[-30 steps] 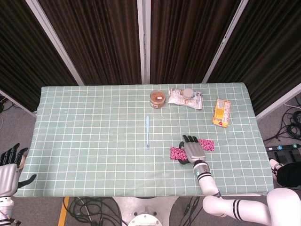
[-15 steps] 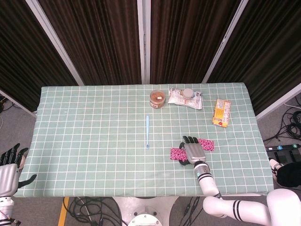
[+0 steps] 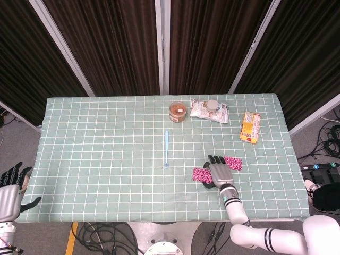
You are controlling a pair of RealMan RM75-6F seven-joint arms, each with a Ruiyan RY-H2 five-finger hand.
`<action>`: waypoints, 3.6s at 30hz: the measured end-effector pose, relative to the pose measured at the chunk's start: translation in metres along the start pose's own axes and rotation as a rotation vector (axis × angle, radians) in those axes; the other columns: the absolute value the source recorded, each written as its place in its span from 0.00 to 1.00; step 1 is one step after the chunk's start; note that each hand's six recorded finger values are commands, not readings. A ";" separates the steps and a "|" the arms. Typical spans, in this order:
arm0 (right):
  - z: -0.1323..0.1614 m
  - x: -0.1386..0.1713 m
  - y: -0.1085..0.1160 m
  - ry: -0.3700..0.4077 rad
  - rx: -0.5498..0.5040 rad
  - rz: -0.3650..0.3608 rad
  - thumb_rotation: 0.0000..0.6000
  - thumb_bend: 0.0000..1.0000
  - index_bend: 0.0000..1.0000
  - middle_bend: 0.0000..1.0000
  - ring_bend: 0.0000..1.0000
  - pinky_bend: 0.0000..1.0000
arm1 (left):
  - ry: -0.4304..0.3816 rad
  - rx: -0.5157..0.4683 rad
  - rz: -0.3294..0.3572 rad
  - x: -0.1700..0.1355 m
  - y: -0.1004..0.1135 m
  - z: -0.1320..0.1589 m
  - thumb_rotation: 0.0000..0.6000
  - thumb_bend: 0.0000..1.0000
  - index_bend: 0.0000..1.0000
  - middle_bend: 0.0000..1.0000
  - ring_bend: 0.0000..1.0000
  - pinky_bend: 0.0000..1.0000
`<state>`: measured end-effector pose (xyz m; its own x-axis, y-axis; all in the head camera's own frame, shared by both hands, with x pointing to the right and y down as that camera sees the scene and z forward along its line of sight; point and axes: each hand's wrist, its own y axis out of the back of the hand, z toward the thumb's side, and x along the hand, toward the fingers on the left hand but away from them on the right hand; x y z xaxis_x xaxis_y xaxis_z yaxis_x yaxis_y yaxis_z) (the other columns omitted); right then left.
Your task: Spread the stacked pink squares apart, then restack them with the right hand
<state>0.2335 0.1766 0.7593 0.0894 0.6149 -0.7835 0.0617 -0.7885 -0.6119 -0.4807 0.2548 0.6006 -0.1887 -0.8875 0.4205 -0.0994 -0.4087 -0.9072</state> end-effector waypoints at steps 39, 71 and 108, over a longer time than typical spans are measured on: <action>-0.106 -0.026 0.021 -0.192 0.003 -0.057 0.80 0.17 0.31 0.04 0.00 0.00 | -0.008 0.001 -0.007 0.000 0.003 0.006 1.00 0.17 0.22 0.15 0.11 0.13; -0.105 -0.017 0.034 -0.172 -0.025 -0.094 0.81 0.17 0.39 0.06 0.00 0.00 | -0.005 -0.001 -0.003 -0.001 0.004 0.003 1.00 0.17 0.22 0.15 0.11 0.13; 0.006 -0.005 0.010 0.081 0.002 0.005 0.81 0.17 0.38 0.06 0.00 0.00 | 0.006 -0.011 -0.005 -0.004 0.002 -0.001 1.00 0.17 0.22 0.15 0.11 0.13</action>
<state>0.2277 0.1656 0.7561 0.1697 0.6086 -0.7751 0.0596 -0.7914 -0.6083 -0.4811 0.2583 0.5973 -0.1942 -0.8841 0.4251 -0.1114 -0.4107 -0.9050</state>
